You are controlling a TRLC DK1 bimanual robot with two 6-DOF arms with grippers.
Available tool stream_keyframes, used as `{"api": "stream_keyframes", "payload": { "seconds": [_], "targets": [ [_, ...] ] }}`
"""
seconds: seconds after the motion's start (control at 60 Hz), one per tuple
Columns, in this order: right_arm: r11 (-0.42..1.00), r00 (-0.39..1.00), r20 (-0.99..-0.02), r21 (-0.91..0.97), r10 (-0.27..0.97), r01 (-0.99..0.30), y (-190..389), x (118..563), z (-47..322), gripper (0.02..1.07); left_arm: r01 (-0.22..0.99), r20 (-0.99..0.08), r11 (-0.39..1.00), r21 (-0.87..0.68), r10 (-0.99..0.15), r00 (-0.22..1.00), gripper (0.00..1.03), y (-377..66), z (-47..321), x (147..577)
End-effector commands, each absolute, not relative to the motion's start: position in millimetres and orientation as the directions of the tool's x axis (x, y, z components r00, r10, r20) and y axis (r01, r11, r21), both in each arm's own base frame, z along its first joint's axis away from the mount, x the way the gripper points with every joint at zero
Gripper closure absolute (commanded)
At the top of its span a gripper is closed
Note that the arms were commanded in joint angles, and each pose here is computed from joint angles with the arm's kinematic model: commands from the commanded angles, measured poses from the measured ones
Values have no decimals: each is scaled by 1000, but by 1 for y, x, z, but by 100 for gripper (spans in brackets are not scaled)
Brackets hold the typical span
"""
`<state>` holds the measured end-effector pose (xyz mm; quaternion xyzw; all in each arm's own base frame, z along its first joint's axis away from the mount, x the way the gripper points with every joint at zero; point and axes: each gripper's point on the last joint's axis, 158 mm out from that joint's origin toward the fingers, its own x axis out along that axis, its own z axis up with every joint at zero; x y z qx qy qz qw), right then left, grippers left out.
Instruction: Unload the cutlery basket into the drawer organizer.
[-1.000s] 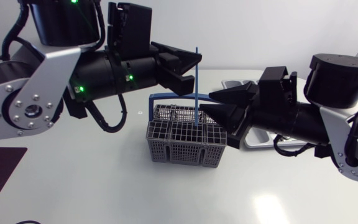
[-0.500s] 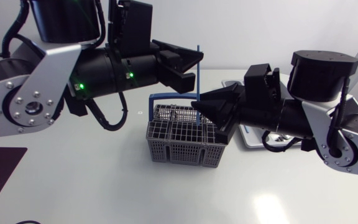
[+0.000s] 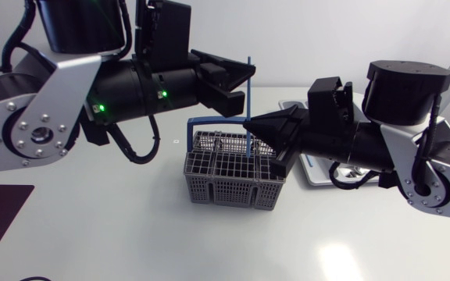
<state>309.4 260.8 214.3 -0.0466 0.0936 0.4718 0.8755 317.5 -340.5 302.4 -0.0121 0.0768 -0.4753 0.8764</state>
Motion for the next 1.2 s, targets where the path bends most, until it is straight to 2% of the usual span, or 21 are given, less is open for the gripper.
{"api": "stream_keyframes", "payload": {
  "seconds": [0.0, 0.067, 0.167, 0.183, 0.3, 0.517, 0.75, 1.033, 1.183],
  "targets": [
    [521, 506, -211, 16, 836, -854, 269, 304, 215, 101, 824, -111, 553, -121, -833, 543, 85, -341, 308, 324],
    [515, 500, -216, 18, 839, -857, 269, 301, 214, 101, 824, -109, 553, -120, -833, 543, 83, -341, 308, 323],
    [506, 489, -225, 23, 843, -862, 271, 298, 212, 101, 826, -102, 551, -117, -834, 542, 60, -341, 312, 323],
    [504, 487, -226, 24, 844, -863, 271, 297, 212, 101, 826, -98, 551, -115, -834, 543, 50, -341, 314, 322],
    [499, 478, -240, 33, 845, -866, 270, 293, 209, 101, 824, -83, 558, -105, -830, 551, 3, -337, 322, 323],
    [529, 509, -238, 27, 827, -848, 245, 281, 223, 101, 783, -44, 621, -40, -784, 619, 4, -309, 342, 335],
    [678, 655, -209, 56, 726, -733, 162, 305, 245, 101, 690, -71, 721, 61, -686, 724, 4, -256, 336, 366],
    [823, 767, -306, 130, 564, -553, 97, 363, 214, 101, 595, -138, 790, 148, -580, 803, 4, -211, 303, 389],
    [883, 765, -445, 178, 465, -433, 74, 413, 161, 101, 567, -186, 807, 166, -539, 821, 4, -194, 282, 394]
  ]
}}
